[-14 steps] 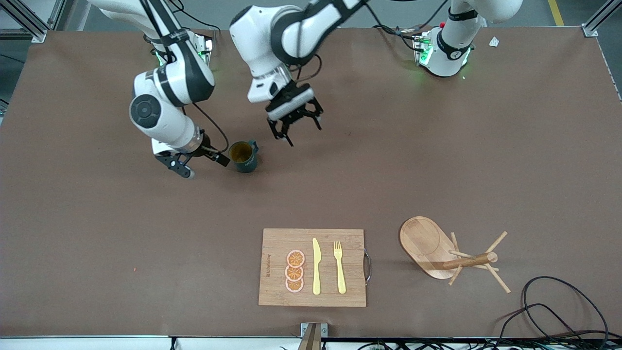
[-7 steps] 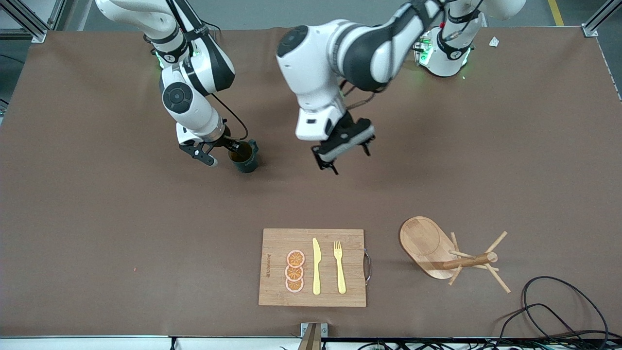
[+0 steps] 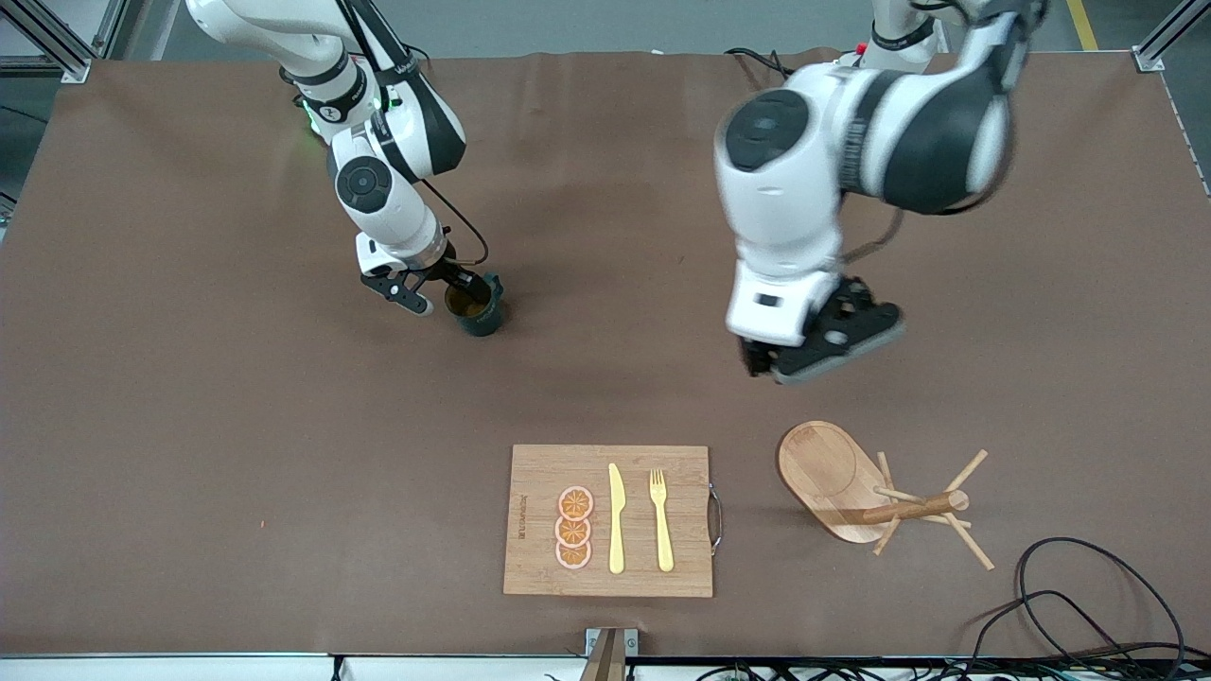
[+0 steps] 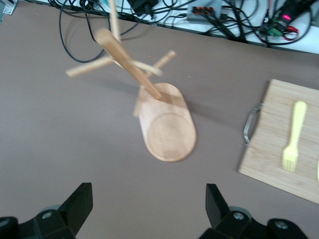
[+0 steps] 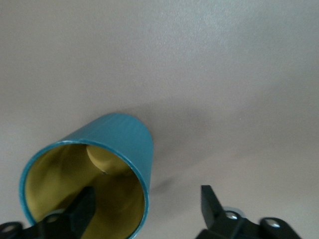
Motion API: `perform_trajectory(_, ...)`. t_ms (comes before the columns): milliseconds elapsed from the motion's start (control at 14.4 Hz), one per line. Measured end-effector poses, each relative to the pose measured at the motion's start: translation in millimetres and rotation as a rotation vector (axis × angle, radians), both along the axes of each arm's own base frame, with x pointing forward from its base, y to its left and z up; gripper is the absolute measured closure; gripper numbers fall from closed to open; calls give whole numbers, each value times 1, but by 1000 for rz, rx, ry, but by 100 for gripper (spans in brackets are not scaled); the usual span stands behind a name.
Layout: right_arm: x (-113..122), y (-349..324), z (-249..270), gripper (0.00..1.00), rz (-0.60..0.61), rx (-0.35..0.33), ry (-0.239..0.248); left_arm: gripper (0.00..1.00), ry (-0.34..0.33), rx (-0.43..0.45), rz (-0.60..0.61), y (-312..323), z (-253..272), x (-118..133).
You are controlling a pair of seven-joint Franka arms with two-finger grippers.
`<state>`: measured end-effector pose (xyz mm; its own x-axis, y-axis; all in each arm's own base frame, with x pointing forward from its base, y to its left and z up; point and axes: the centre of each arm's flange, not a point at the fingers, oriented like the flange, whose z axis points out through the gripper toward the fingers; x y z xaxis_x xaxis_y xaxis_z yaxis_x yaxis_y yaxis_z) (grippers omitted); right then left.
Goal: Transfer cup from left to right arm and place
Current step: 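Carry the cup with the right gripper while the left gripper withdraws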
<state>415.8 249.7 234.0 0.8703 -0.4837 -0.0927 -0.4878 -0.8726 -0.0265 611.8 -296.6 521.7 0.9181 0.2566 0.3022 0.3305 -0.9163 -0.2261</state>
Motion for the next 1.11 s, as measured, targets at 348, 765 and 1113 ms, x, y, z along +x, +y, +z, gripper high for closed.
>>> perform_trajectory(348, -4, 7, -1, 64, 28, 1, -4, 0, 63, -81, -89, 140, 55, 29)
perform_trajectory(765, 3, -5, -1, 95, 366, 21, -16, 0, 143, -146, -144, 270, 91, 20)
perform_trajectory(1113, 46, -87, 9, 95, 775, 77, 1, 0, 184, -180, -179, 309, 100, 8)
